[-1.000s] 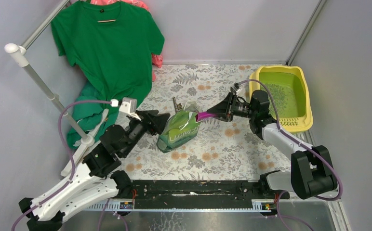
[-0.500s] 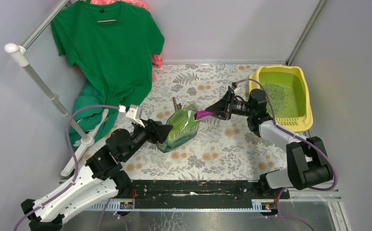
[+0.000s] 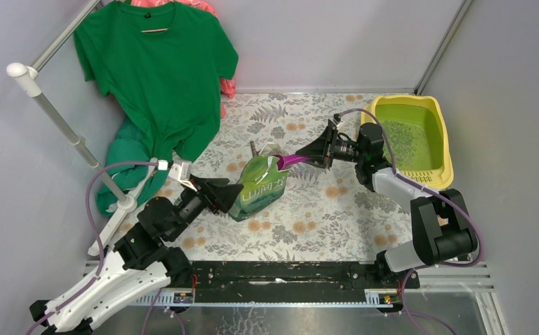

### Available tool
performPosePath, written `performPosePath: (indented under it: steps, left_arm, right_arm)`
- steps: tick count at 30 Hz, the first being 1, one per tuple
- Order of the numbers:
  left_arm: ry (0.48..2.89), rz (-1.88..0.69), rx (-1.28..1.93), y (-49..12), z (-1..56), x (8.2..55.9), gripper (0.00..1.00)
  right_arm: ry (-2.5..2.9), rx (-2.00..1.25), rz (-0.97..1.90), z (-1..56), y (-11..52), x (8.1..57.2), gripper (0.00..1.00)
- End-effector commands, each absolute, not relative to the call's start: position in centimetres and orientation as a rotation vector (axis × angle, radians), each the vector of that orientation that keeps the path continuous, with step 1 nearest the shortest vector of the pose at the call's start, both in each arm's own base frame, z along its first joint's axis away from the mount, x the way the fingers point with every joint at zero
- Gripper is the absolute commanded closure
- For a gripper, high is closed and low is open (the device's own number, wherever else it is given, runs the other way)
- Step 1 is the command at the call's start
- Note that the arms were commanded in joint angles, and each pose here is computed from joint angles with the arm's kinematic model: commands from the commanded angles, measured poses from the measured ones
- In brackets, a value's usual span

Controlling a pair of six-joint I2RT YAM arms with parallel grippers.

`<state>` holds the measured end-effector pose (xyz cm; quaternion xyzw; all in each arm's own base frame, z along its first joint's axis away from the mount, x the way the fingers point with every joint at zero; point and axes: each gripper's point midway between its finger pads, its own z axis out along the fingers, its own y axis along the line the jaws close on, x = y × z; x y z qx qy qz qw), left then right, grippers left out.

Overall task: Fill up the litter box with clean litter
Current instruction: 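Scoop the cat litter from the cat litter bag.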

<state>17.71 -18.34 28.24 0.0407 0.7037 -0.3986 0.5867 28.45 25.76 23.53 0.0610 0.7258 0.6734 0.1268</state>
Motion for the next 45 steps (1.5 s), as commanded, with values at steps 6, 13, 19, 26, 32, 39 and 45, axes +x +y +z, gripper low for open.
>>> performPosePath:
  steps: [6, 13, 19, 26, 32, 39, 45]
  left_arm:
    - [1.694, -0.947, 0.166, -19.9, 25.9, 17.6, 0.33]
    - [1.722, -0.888, 0.174, -20.5, 24.7, 18.8, 0.34]
    - [1.711, -0.837, 0.188, -21.3, 24.8, 20.2, 0.34]
    - [1.677, -0.771, 0.213, -22.2, 26.0, 21.9, 0.79]
    - [1.637, -0.687, 0.153, -20.8, 27.6, 23.1, 1.00]
    - [1.628, -0.571, 0.111, -19.4, 28.0, 24.9, 1.00]
    - [1.587, -0.579, 0.080, -17.9, 28.3, 26.6, 1.00]
  right_arm:
    - [1.996, 0.018, 1.988, 27.3, 26.1, 28.7, 1.00]
    - [2.001, 0.015, 1.994, 26.9, 26.4, 28.7, 1.00]
    - [2.005, 0.014, 1.997, 26.6, 26.6, 28.7, 1.00]
    - [2.008, 0.015, 2.000, 26.7, 26.6, 28.6, 1.00]
    - [2.010, 0.044, 1.987, 26.6, 26.6, 29.1, 1.00]
    - [2.011, 0.084, 1.934, 26.6, 26.6, 30.2, 1.00]
    - [2.006, 0.117, 1.909, 26.9, 26.8, 31.4, 1.00]
